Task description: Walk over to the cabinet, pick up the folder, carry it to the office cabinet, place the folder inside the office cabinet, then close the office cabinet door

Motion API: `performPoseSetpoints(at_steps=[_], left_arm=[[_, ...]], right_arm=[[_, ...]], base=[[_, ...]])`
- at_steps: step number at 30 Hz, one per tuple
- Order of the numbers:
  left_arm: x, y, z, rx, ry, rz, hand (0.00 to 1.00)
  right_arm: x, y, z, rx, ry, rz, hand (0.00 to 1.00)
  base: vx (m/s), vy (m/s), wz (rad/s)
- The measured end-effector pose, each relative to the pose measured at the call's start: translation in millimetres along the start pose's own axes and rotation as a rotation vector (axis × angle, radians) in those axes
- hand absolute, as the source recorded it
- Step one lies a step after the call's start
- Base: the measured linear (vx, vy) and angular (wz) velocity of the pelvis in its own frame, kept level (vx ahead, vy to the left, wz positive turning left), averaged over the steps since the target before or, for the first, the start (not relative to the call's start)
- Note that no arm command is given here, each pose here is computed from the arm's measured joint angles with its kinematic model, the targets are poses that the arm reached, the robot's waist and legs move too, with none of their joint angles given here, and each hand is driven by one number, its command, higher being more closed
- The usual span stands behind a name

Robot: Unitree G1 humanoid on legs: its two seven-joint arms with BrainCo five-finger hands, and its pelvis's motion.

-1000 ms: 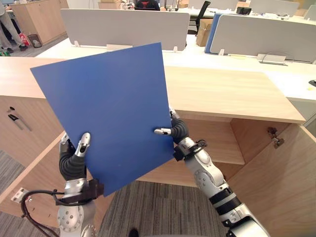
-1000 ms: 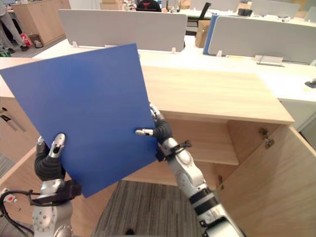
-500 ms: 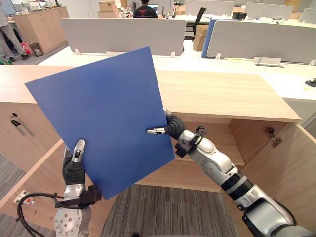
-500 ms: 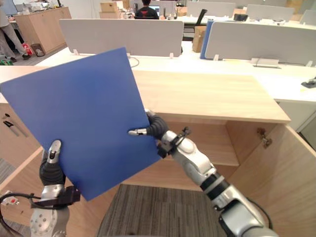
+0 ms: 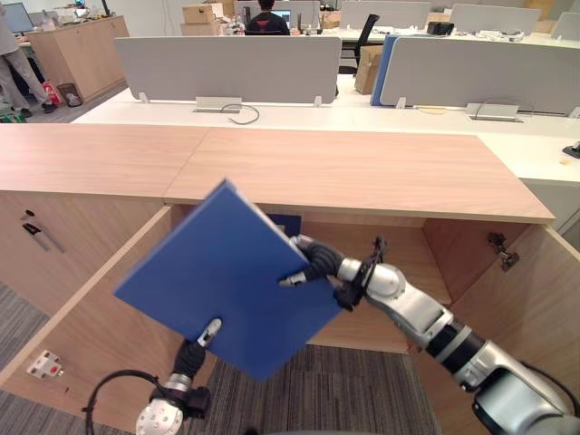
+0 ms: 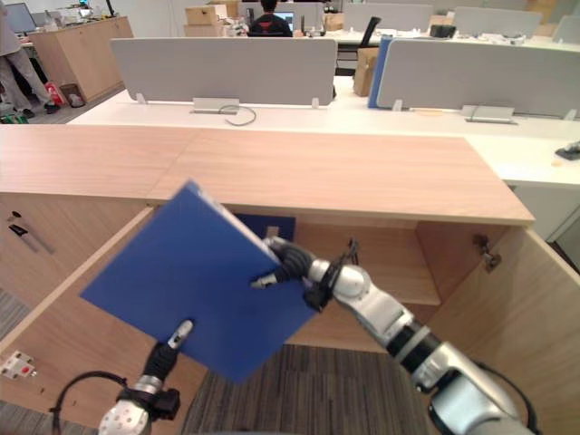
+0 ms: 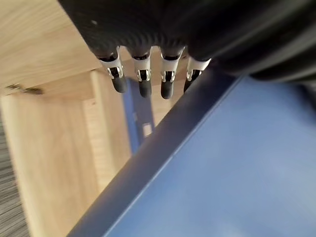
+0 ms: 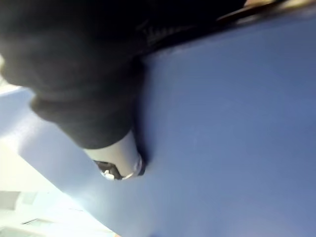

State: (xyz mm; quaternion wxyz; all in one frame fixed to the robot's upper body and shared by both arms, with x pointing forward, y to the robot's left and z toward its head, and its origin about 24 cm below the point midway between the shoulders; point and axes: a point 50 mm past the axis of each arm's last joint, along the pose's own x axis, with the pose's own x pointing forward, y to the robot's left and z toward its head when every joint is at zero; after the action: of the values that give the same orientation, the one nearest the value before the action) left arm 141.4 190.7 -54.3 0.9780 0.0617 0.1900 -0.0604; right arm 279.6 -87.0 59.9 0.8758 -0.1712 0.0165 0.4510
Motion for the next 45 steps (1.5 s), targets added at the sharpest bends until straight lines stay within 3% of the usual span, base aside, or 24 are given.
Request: performPoseSetpoints(at_steps=[3,7,10,15,23,26,32,35,40,45], left_arm=[[6.1,-7.2,-23.4,-0.043,0.108,-0.021,0.00],[0.5,-15.1,-54.8,-0.218,0.258,0.002,0.00],[-17.6,-6.2,-86.9,-0.340,0.408,0.115,0.00],[-39.9,8.0,-118.3,-0.422,0.571,0.253,0.00],[-44.8,8.1,-134.8,-0.367,0.710,0.314,0.00],[-61.5,5.8,-145.8,-0.417,0.775,0.386,0.00],[-83.4,5.4,-155.9,-0.419,0.849,0.442,0.00],[-79.1,5.3,-154.1,-0.407,0.841,0.443,0.00],[-81.6,1.8,-155.6,-0.453,0.843,0.482,0.00],[-86.3,-13.0,-158.9,-0.522,0.859,0.505,0.00]], right_arm=[[-7.8,6.7,-26.5,-0.001,0.100,-0.006,1.00],[-16.1,16.3,-44.8,-0.146,0.174,0.010,1.00],[-24.3,18.9,-64.5,-0.301,0.275,0.046,1.00],[-37.6,18.0,-98.2,-0.451,0.468,0.088,1.00],[-16.5,41.3,-118.2,-0.430,0.531,0.074,1.00],[-12.1,53.0,-126.2,-0.392,0.562,0.083,1.00],[-24.1,69.8,-145.5,-0.277,0.644,0.066,1.00],[-26.7,65.6,-146.4,-0.056,0.619,-0.080,1.00],[-30.5,36.3,-138.8,0.392,0.458,-0.457,1.00],[-32.5,21.9,-128.9,0.641,0.300,-0.601,1.00]], base=[[-0.06,-0.034,-0.17],[-0.13,-0.035,-0.34],[-0.03,-0.055,-0.46],[0.17,0.110,-0.41],[0.23,0.180,-0.17],[0.12,0.068,-0.52],[0.10,0.069,-0.23],[0.02,-0.087,0.12],[0.02,-0.223,0.12],[0.14,-0.132,-0.12]])
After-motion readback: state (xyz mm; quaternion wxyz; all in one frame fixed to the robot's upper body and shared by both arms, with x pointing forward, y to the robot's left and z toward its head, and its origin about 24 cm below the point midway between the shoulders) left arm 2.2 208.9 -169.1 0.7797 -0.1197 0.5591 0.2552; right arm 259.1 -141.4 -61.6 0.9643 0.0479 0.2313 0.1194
